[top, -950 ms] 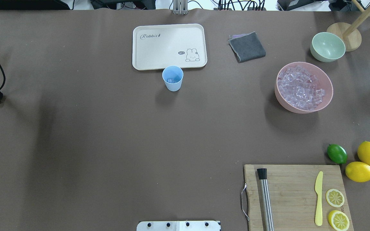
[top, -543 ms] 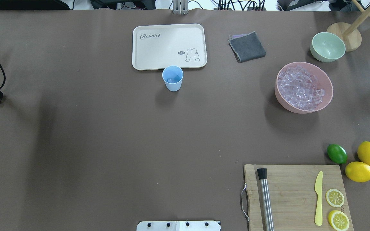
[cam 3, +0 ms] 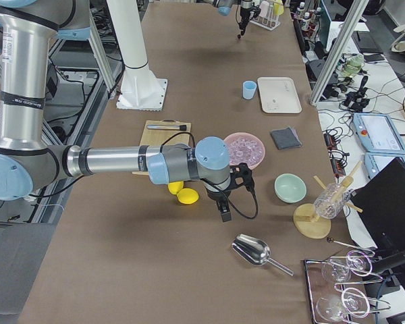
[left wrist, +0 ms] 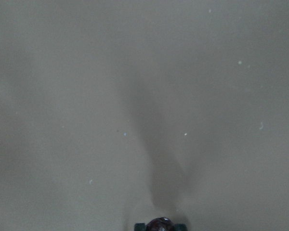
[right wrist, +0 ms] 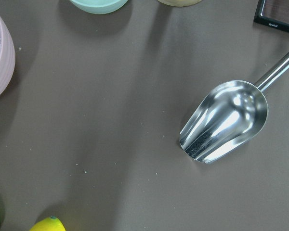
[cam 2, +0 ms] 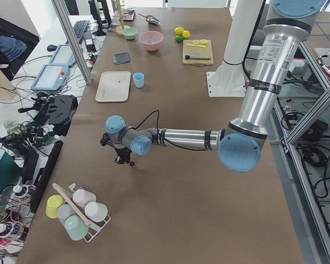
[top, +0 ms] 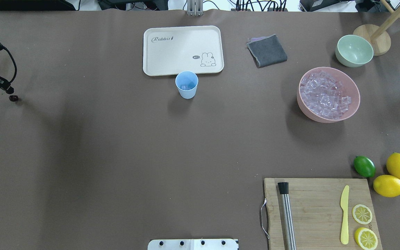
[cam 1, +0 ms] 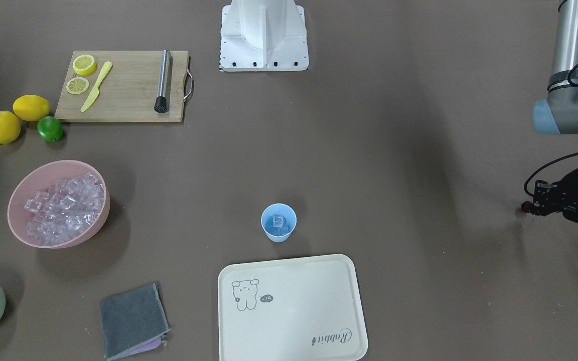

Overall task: Put ice and cherries in cup
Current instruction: 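Close the left gripper on the cherries and lift them, then carry the cherries with the left gripper over the blue cup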

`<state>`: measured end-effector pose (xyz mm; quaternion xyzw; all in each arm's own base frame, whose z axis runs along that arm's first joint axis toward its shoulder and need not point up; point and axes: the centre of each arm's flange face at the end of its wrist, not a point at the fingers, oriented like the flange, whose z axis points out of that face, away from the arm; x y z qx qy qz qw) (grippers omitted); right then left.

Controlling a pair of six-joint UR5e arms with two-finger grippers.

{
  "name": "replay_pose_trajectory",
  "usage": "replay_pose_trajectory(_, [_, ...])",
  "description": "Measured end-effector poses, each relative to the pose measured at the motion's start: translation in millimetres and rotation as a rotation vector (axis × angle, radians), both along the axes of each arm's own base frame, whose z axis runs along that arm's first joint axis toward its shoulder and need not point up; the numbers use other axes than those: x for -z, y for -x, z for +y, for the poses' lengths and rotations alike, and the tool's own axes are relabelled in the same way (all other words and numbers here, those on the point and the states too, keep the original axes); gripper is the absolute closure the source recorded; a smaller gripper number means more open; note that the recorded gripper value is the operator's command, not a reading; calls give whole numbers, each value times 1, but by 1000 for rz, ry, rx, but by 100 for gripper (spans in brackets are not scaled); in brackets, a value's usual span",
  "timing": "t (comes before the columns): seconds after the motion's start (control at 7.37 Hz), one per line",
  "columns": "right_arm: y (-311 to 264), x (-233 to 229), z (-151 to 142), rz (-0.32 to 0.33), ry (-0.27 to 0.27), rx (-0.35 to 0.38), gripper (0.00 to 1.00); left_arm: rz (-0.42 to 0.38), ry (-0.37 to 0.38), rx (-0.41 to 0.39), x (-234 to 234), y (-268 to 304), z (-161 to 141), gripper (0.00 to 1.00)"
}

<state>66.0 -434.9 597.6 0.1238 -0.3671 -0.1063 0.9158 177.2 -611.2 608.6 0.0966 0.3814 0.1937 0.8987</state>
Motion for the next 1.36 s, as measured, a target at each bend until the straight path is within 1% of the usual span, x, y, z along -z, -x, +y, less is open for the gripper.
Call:
replay_pose_trajectory(0.14, [0,0,0,0,1,0,1,1,11,9,21,-2,-8,70])
replay_pose_trajectory(0.27, [0,0,1,0,1,0,1,-4,35,19,57,-4,-18,70])
replay_pose_trajectory(0.54, [0,-2,3,0,4,-1,1,-20,116,65,164,-10,-34,70])
replay_pose_trajectory(0.68, [-1,-3,4,0,6,-2,1,-14,164,117,216,-18,-38,70])
replay_pose_trajectory(0.81, [-1,-4,4,1,10,-2,1,2,223,181,264,-41,-39,70])
replay_pose_trajectory(0.95, [-1,-6,3,5,21,-3,1,24,282,232,309,-76,-34,70])
replay_pose_trajectory(1.09, [-2,-8,1,11,45,-5,1,44,331,278,351,-111,-29,70])
replay_pose_trajectory(1.22, [-2,-8,-1,12,71,-7,1,54,369,330,390,-147,-24,70])
replay_pose_trajectory(1.36, [-2,-8,-2,12,84,-8,1,59,396,381,425,-185,-19,70])
